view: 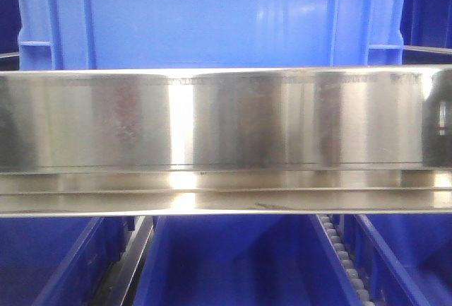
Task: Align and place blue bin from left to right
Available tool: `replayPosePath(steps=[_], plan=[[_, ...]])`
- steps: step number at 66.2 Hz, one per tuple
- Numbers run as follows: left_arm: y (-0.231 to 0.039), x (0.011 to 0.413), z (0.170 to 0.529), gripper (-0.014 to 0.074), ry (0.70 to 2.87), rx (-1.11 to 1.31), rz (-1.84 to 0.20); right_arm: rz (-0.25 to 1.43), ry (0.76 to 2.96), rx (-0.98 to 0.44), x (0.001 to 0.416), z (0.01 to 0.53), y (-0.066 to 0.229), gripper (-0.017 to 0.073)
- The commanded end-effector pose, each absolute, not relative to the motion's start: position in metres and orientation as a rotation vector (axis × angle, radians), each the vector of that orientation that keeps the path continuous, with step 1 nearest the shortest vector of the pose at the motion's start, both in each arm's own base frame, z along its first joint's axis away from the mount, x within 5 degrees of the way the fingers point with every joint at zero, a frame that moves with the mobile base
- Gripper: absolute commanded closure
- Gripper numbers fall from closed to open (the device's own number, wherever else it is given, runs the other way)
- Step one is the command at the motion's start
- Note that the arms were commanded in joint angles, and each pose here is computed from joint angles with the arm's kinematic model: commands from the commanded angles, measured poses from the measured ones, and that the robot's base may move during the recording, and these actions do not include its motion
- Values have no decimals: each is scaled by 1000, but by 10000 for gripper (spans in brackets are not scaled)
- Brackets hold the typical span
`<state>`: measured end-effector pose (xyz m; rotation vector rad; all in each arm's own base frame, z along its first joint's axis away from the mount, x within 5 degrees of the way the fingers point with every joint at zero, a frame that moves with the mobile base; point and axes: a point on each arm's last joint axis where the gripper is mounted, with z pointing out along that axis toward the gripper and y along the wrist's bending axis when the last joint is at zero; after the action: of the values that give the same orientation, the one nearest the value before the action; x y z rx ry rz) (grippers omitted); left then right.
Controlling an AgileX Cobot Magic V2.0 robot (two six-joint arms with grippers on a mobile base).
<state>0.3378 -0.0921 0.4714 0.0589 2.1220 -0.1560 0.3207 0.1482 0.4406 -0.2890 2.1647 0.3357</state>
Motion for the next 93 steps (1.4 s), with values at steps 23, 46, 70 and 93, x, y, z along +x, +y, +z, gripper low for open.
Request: replayPosePath(steps=[23, 46, 70, 93], plan=[[-96, 342, 469, 704, 2127, 57, -163, 298, 2246, -321, 366, 428, 178, 623], [-96, 342, 469, 704, 2129, 57, -162, 266, 2260, -329, 371, 421, 180, 623], [-96, 342, 469, 704, 2134, 57, -163, 257, 2258, -347, 372, 420, 180, 367], [-96, 341, 468, 704, 2140, 55, -172, 276, 2292, -295, 379, 409, 184, 262]])
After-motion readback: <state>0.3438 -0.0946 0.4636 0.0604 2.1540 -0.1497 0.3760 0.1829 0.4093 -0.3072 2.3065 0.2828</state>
